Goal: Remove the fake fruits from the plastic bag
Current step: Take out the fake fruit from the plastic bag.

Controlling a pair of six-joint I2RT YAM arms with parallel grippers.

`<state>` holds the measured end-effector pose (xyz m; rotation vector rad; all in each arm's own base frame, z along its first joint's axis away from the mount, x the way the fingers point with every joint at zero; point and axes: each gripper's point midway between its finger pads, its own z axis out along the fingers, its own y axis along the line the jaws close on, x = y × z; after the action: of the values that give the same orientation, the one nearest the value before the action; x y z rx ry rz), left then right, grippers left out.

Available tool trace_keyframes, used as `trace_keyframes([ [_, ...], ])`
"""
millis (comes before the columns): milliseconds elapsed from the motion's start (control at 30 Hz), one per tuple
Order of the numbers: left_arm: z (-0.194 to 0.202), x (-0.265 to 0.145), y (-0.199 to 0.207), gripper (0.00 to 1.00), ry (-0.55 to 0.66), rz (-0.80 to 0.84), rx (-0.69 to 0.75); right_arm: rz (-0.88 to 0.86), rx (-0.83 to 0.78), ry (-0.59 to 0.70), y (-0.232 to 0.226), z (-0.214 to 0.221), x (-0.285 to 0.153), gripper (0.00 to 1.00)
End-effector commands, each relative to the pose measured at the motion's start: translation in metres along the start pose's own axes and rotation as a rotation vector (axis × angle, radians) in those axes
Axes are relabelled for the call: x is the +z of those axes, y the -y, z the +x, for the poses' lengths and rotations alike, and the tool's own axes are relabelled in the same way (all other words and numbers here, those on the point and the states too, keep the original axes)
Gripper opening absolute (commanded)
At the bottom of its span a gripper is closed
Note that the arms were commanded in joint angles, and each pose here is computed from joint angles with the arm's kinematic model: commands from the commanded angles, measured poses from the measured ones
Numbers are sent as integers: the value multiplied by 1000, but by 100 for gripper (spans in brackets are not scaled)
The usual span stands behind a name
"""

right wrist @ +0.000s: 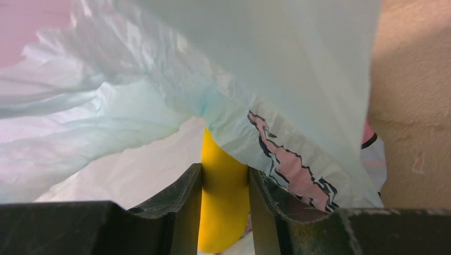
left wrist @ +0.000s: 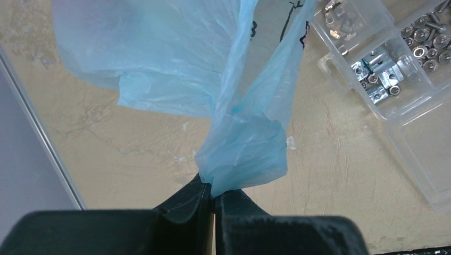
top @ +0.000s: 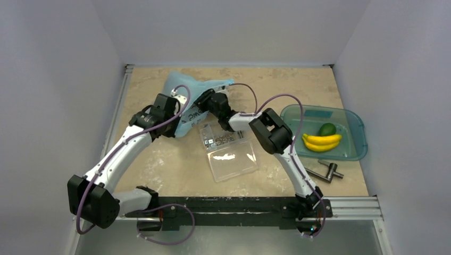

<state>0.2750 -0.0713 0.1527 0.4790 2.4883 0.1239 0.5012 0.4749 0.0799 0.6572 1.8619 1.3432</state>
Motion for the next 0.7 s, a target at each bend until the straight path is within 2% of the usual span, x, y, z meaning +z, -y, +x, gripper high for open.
trace_keyframes([
  [0,-7,-10,-6,0,63,-33,-12,-247,31,-84,-84,-10,-35,0],
  [100,-6,-12,-8,0,63,-39,-10,-262,17,-183,-86,-3,-55,0],
  [267,-8,-19,-12,0,87,-56,-16,-311,27,-259,-91,-12,-82,0],
  [500,-12,-26,-17,0,124,-76,-30,-339,-78,-290,-91,-6,-100,0],
  [667,-11,-27,-18,0,123,-82,-30,-430,-130,-227,-105,-17,-126,0],
])
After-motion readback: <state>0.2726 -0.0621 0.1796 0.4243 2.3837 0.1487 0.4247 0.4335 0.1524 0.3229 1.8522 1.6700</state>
